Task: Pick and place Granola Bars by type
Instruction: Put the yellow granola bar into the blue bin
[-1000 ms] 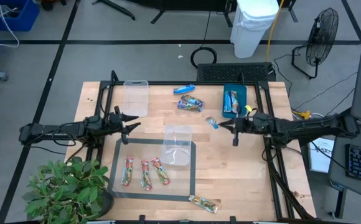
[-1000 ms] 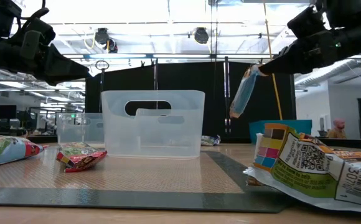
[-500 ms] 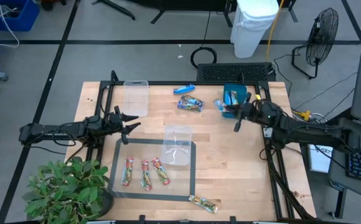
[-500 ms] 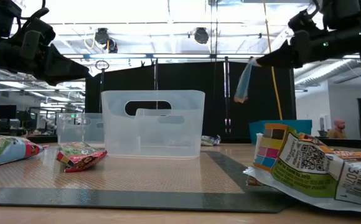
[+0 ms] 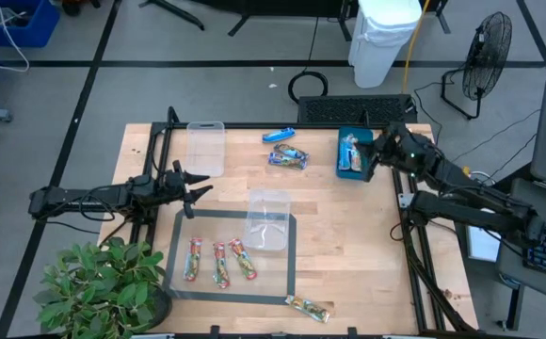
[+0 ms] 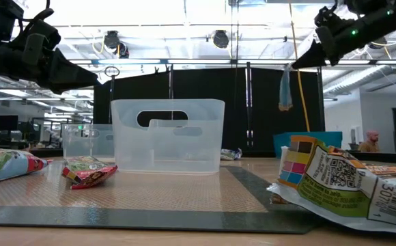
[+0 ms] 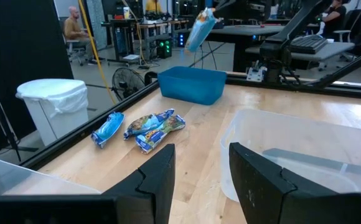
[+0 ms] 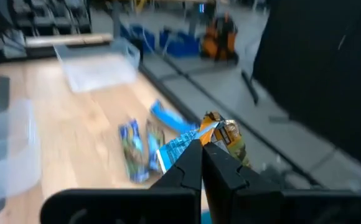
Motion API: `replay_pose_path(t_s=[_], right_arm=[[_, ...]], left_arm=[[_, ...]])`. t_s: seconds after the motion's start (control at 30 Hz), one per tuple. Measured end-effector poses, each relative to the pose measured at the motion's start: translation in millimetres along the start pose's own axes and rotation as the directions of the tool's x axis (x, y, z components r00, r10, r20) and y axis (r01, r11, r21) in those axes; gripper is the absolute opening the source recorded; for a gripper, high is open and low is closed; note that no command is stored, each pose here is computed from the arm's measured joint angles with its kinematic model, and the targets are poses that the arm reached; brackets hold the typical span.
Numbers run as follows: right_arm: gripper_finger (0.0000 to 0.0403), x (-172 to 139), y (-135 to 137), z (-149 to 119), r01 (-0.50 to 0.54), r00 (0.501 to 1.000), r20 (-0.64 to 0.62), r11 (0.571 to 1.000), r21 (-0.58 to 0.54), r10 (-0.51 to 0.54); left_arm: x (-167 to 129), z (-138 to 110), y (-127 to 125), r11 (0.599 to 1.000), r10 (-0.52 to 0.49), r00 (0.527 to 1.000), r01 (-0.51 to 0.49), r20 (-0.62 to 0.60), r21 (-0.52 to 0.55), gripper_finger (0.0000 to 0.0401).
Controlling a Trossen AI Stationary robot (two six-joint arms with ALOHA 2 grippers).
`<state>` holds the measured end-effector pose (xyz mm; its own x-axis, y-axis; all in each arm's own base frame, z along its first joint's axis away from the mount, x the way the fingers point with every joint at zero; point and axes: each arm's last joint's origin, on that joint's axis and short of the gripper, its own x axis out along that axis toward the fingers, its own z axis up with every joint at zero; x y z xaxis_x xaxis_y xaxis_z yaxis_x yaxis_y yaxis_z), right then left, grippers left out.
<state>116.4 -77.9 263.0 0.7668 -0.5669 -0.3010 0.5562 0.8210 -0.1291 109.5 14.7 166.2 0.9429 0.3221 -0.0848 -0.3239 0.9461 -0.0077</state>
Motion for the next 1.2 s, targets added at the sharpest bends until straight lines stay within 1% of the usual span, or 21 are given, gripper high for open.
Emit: replay_pose_path(t_s=[0.1, 0.23, 0.27, 0.33, 0.53, 0.73, 1.0, 1.2], right_arm=[[0.0000, 1, -1, -4, 0.011, 0.995, -0.098, 1.000, 0.003, -0.011], [0.0000, 5, -5, -16, 0.113, 0.966, -0.236, 0.994, 0.009, -0.108], [0.0000, 6, -5, -18, 0.131, 0.957, -0.264, 0.991, 0.011, -0.124], [0.0000, 9, -5, -21, 0.135, 0.948, -0.294, 0.991, 0.016, -0.124], [0.0000, 18, -4, -25, 0.134, 0.932, -0.343, 0.991, 0.031, -0.115], [0.0000, 26, -3, -33, 0.132, 0.928, -0.354, 0.991, 0.027, -0.114], [0.0000, 26, -3, -34, 0.131, 0.928, -0.356, 0.991, 0.025, -0.113], [0.0000, 24, -3, -38, 0.134, 0.911, -0.398, 0.990, 0.038, -0.108]], left_arm=[[0, 0, 0, 1.000, 0.000, 1.000, 0.000, 0.000, 0.000, 0.0157], [0, 0, 0, 1.000, 0.000, 1.000, 0.000, 0.000, 0.000, 0.0157], [0, 0, 0, 1.000, 0.000, 1.000, 0.000, 0.000, 0.000, 0.0157], [0, 0, 0, 1.000, 0.000, 1.000, 0.000, 0.000, 0.000, 0.0157], [0, 0, 0, 1.000, 0.000, 1.000, 0.000, 0.000, 0.000, 0.0157], [0, 0, 0, 1.000, 0.000, 1.000, 0.000, 0.000, 0.000, 0.0157], [0, 0, 0, 1.000, 0.000, 1.000, 0.000, 0.000, 0.000, 0.0157], [0, 0, 0, 1.000, 0.000, 1.000, 0.000, 0.000, 0.000, 0.0157]])
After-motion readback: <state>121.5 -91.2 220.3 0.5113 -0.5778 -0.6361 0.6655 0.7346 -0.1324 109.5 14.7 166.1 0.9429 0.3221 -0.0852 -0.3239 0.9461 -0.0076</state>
